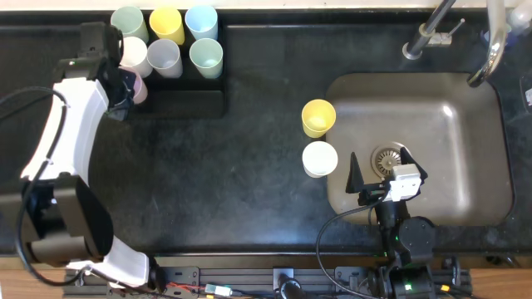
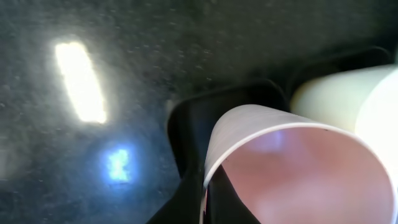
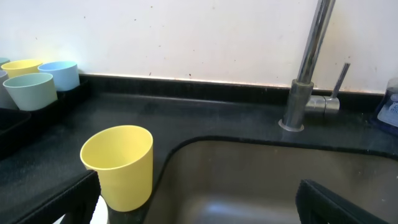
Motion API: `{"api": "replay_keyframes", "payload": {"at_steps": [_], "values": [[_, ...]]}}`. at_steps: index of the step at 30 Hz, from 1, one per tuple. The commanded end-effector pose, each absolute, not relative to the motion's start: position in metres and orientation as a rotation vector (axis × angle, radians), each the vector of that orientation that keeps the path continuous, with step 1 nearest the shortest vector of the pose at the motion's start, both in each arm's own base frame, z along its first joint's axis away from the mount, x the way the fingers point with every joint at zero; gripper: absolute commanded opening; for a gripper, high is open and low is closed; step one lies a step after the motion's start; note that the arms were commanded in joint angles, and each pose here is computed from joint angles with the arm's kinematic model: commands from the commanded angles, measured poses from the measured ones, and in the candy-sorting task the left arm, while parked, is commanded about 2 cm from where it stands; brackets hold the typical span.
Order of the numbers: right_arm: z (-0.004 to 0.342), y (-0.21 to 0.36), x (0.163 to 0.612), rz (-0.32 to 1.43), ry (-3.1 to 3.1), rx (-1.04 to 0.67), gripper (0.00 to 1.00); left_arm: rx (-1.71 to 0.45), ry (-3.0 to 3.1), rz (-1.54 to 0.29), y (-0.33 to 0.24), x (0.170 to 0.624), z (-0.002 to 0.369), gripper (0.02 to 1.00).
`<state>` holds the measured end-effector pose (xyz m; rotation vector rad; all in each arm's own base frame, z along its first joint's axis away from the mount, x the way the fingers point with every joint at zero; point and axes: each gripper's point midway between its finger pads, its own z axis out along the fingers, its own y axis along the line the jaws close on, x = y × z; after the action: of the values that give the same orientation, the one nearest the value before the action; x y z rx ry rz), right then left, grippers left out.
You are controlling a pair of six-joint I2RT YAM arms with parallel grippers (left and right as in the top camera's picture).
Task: Store Cups
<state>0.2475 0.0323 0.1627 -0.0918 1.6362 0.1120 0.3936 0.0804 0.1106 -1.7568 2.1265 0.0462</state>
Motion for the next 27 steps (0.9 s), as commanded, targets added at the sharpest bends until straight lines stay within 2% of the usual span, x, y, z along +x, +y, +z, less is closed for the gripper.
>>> {"api": "replay_keyframes", "payload": {"at_steps": [1, 12, 14, 17, 19, 21, 25, 26, 27], "values": [[0.16, 0.031, 0.248, 0.108, 1.633, -0.086, 0.998, -1.797, 2.114, 0.119, 0.09, 0.387, 0.099, 0.036], [0.16, 0.031, 0.248, 0.108, 1.633, -0.086, 0.998, -1.809, 2.148, 0.138, 0.088, 0.387, 0.085, 0.036], [0.16, 0.031, 0.248, 0.108, 1.633, -0.086, 0.996, -1.808, 2.147, 0.138, 0.088, 0.387, 0.085, 0.071], [0.16, 0.031, 0.248, 0.108, 1.633, -0.086, 1.0, -1.808, 2.149, 0.126, 0.087, 0.388, 0.085, 0.334], [0.16, 0.031, 0.248, 0.108, 1.633, -0.086, 0.998, -1.806, 2.147, 0.104, 0.085, 0.389, 0.089, 0.43], [0.16, 0.031, 0.248, 0.108, 1.633, -0.086, 0.998, -1.793, 2.127, 0.082, 0.085, 0.388, 0.102, 0.467], [0.16, 0.031, 0.248, 0.108, 1.633, -0.086, 0.996, -1.736, 2.021, -0.026, 0.084, 0.38, 0.162, 0.511], [0.16, 0.031, 0.248, 0.108, 1.633, -0.086, 0.996, -1.714, 1.995, -0.061, 0.082, 0.377, 0.178, 0.524], [0.16, 0.031, 0.248, 0.108, 1.633, -0.086, 0.998, -1.589, 1.962, -0.135, 0.074, 0.375, 0.217, 0.549]]}}
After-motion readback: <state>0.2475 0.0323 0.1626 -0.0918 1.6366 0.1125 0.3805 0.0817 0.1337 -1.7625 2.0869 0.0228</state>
